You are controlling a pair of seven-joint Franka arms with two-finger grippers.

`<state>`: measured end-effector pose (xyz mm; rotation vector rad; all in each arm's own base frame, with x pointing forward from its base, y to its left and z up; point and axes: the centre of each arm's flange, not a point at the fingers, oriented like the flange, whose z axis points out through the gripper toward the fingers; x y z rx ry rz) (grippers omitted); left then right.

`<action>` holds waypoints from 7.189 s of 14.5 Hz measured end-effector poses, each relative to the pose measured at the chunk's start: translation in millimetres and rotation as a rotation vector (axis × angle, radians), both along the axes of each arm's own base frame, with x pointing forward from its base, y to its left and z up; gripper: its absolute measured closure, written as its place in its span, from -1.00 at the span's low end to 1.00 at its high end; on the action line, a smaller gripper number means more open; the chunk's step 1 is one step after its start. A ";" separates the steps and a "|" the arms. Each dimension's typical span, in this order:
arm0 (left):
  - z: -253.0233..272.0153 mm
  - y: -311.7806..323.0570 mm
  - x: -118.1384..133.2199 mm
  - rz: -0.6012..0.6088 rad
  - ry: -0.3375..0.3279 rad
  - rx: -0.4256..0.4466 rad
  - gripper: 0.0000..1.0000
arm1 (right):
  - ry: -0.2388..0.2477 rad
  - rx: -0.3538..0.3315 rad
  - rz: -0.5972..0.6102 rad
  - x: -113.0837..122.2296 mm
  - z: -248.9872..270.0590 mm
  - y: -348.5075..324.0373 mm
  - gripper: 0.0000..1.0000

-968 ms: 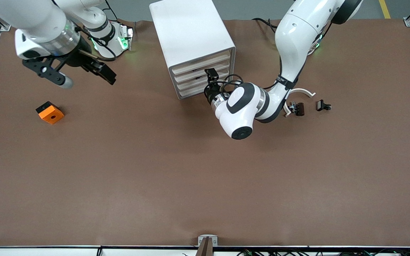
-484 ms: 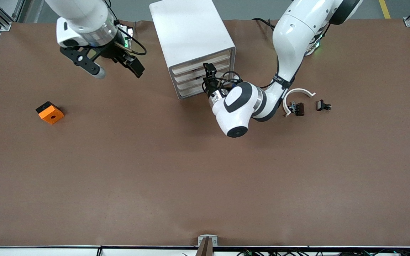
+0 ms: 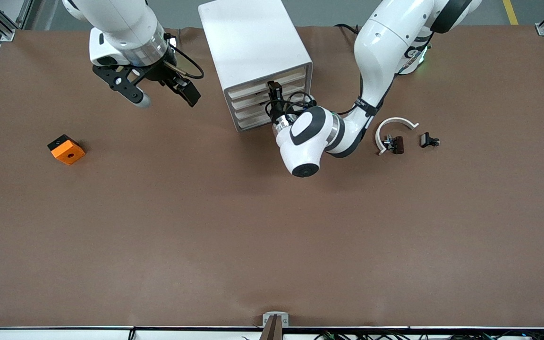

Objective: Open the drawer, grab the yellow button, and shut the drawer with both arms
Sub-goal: 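Pull the drawer open with the left gripper, then grasp the orange button in the drawer with the right gripper, then lift the button out with the right gripper toward the orange block, then push the drawer shut with the left gripper while the right gripper holds the button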

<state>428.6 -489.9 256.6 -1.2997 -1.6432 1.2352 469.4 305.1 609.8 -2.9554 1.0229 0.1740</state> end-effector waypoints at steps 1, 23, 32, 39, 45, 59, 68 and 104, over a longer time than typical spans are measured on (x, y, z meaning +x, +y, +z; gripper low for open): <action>2.7 -0.1 -0.1 0.002 0.012 0.010 0.53 | 0.000 0.000 0.000 0.1 0.1 -0.1 -1.00; 33.0 98.6 137.5 0.295 -0.239 0.065 0.03 | -0.016 -0.001 -0.207 -34.7 -68.8 149.5 -1.00; 46.0 159.8 182.0 0.192 -0.485 0.081 -1.00 | -0.011 -0.012 -0.267 -26.6 -132.3 190.8 -1.00; 54.9 232.2 222.2 0.026 -0.730 -0.139 -1.00 | 0.006 -0.042 -0.326 -31.5 -178.2 214.4 -1.00; 91.9 283.2 243.1 -0.130 -0.898 -0.252 -1.00 | 0.023 -0.073 -0.305 -45.1 -201.0 229.0 -0.99; 180.4 293.5 242.3 -0.706 -1.134 -0.375 -1.00 | 0.056 -0.117 -0.314 0.8 -177.1 187.0 0.17; 162.3 210.9 217.6 -1.018 -1.121 -0.695 -1.00 | 0.151 -0.015 0.214 96.1 -71.4 -48.7 0.17; 83.8 -7.0 -81.5 -1.209 -0.911 -0.974 -1.00 | -0.063 -0.050 0.708 134.2 -415.6 -428.8 0.17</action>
